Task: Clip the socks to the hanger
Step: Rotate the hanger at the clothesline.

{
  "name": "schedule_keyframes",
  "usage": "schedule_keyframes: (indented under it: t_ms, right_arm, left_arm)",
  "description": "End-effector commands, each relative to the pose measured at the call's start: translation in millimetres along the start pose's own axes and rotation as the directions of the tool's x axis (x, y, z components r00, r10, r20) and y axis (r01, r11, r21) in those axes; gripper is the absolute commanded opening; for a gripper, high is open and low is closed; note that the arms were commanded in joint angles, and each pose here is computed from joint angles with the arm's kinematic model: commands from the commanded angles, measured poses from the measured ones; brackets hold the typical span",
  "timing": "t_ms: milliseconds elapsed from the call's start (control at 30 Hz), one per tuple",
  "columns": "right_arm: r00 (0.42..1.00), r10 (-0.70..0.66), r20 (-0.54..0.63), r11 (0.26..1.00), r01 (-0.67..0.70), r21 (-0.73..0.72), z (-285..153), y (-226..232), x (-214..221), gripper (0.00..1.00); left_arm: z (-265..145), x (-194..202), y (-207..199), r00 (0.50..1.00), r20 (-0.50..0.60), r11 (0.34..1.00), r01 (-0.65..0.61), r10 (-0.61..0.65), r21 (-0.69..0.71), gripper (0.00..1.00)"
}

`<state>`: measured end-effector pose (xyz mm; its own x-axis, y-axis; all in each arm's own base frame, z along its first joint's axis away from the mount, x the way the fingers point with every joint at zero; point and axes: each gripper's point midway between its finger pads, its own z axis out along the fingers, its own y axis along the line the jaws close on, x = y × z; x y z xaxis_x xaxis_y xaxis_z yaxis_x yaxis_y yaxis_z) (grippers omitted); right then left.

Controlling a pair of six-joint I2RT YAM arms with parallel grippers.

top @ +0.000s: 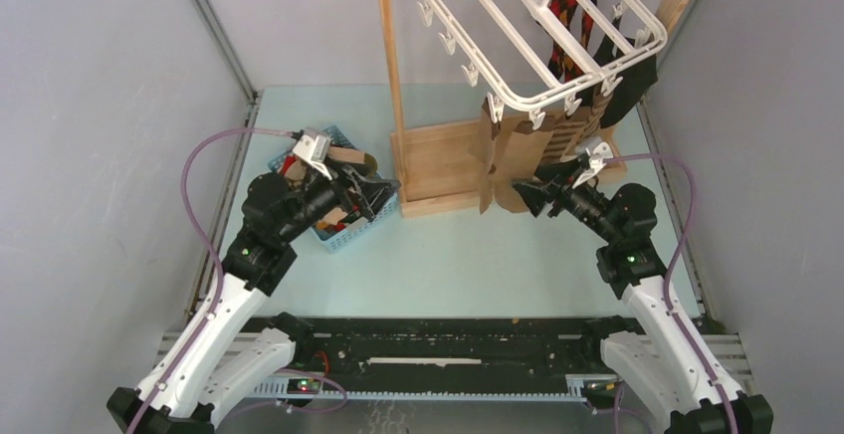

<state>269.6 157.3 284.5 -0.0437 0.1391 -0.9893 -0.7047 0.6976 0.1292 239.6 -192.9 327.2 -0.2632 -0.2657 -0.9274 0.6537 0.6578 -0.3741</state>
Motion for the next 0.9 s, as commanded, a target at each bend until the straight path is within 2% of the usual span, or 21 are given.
schedule_keyframes:
  t_ms: [0, 100, 267, 333, 433, 767, 867]
  right_arm:
    - [0.994, -0.004, 0.109, 1.0, 0.005, -0.003, 10.2, 3.2, -38.4, 0.59]
    - [0.993, -0.002, 0.117, 1.0, 0.003, -0.006, 9.7, 5.1, -44.1, 0.45]
    - [0.991, 0.014, 0.13, 0.999, -0.018, 0.031, 5.2, 0.2, -49.6, 0.11]
    - [0.991, 0.023, 0.131, 0.999, -0.029, 0.043, 3.6, -2.3, -51.4, 0.04]
    - [0.99, 0.03, 0.141, 0.997, -0.04, 0.067, -1.2, -7.5, -56.5, 0.0]
    - [0.994, 0.003, 0.113, 0.979, -0.026, 0.2, -31.6, -34.6, -58.3, 0.0]
    - [0.996, -0.005, 0.094, 0.959, -0.022, 0.281, -44.7, -54.4, -54.9, 0.0]
  left_arm:
    - [6.1, -6.8, -3.4, 1.0, 0.016, 0.999, -0.017, 0.017, 0.032, 0.92]
    - [6.2, -9.0, -4.6, 1.0, 0.018, 0.999, -0.023, 0.022, 0.037, 0.91]
    - [6.0, -7.2, -3.2, 1.0, 0.017, 0.999, -0.027, 0.026, 0.033, 0.91]
    - [6.1, -7.7, -3.7, 0.999, 0.016, 0.999, -0.028, 0.027, 0.035, 0.91]
    - [6.2, -8.2, -5.1, 0.999, 0.015, 0.998, -0.035, 0.035, 0.043, 0.9]
    - [3.4, -8.6, -6.2, 0.997, 0.022, 0.996, -0.073, 0.072, 0.052, 0.9]
    - [3.6, -8.4, -6.8, 0.996, 0.02, 0.995, -0.083, 0.082, 0.058, 0.9]
